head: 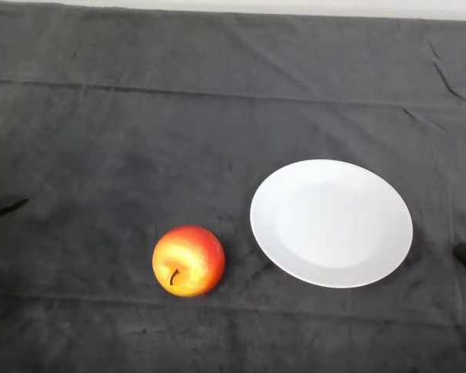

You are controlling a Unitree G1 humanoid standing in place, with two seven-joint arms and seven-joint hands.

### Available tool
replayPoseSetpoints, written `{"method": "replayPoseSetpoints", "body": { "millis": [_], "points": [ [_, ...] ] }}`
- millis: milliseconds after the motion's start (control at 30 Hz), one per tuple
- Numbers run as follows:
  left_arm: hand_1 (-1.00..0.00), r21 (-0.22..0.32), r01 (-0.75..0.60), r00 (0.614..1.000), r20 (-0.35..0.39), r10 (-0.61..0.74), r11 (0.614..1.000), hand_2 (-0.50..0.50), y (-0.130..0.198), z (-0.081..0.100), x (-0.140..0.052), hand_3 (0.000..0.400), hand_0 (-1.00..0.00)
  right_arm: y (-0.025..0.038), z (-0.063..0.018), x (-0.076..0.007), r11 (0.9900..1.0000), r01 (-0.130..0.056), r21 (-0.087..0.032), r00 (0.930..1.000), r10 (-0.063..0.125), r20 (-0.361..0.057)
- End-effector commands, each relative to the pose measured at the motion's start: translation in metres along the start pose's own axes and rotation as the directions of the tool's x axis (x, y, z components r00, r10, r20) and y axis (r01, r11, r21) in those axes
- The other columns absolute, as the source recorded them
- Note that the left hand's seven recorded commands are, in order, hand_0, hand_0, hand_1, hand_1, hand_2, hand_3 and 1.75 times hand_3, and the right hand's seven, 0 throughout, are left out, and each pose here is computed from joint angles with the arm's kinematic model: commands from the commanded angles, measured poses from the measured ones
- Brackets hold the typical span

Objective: Move the apple to the plate

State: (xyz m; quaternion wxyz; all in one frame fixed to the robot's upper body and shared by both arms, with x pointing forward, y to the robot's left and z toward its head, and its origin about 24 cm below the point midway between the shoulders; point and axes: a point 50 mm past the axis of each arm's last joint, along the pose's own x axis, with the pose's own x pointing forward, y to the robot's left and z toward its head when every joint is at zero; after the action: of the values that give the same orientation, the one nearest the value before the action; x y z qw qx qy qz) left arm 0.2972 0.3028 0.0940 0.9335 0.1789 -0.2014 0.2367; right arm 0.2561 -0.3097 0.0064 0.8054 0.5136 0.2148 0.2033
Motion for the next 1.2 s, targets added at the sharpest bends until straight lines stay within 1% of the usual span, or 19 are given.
{"method": "replayPoseSetpoints", "body": {
  "millis": [33,167,367,633,867,1000,1200],
  "points": [
    [0.00,0.026,0.047,0.999,-0.017,-0.047,0.999,0.00,-0.006,-0.003,-0.013,0.000,0.00,0.0005,0.0045,-0.0049,0.9999,0.006,-0.014,0.9999,-0.005,0.014],
    [0.00,0.038,0.103,0.994,0.022,-0.104,0.994,0.00,-0.016,0.007,-0.017,0.000,0.00,0.0005,0.0044,-0.0048,0.9999,0.006,-0.015,0.9999,-0.006,0.014],
    [0.00,0.059,0.193,0.979,0.052,-0.196,0.980,0.00,-0.029,0.018,-0.027,0.000,0.00,0.0004,0.0042,-0.0047,0.9998,0.008,-0.017,0.9999,-0.008,0.014],
    [0.00,0.096,0.325,0.941,0.071,-0.332,0.941,0.00,-0.045,0.031,-0.043,0.000,0.00,0.0003,0.0041,-0.0046,0.9998,0.010,-0.019,0.9998,-0.010,0.015],
    [0.00,0.134,0.438,0.890,0.073,-0.450,0.889,0.00,-0.061,0.035,-0.056,0.000,0.00,0.0002,0.0040,-0.0045,0.9997,0.012,-0.020,0.9998,-0.011,0.015],
    [0.00,0.159,0.495,0.858,0.069,-0.510,0.854,0.00,-0.065,0.034,-0.062,0.000,0.00,0.0002,0.0040,-0.0045,0.9997,0.012,-0.021,0.9998,-0.012,0.016],
    [0.00,0.206,0.576,0.801,0.048,-0.596,0.791,0.00,-0.064,0.030,-0.068,0.000,0.00,0.0002,0.0040,-0.0044,0.9997,0.013,-0.021,0.9998,-0.013,0.016]
  ]
}}
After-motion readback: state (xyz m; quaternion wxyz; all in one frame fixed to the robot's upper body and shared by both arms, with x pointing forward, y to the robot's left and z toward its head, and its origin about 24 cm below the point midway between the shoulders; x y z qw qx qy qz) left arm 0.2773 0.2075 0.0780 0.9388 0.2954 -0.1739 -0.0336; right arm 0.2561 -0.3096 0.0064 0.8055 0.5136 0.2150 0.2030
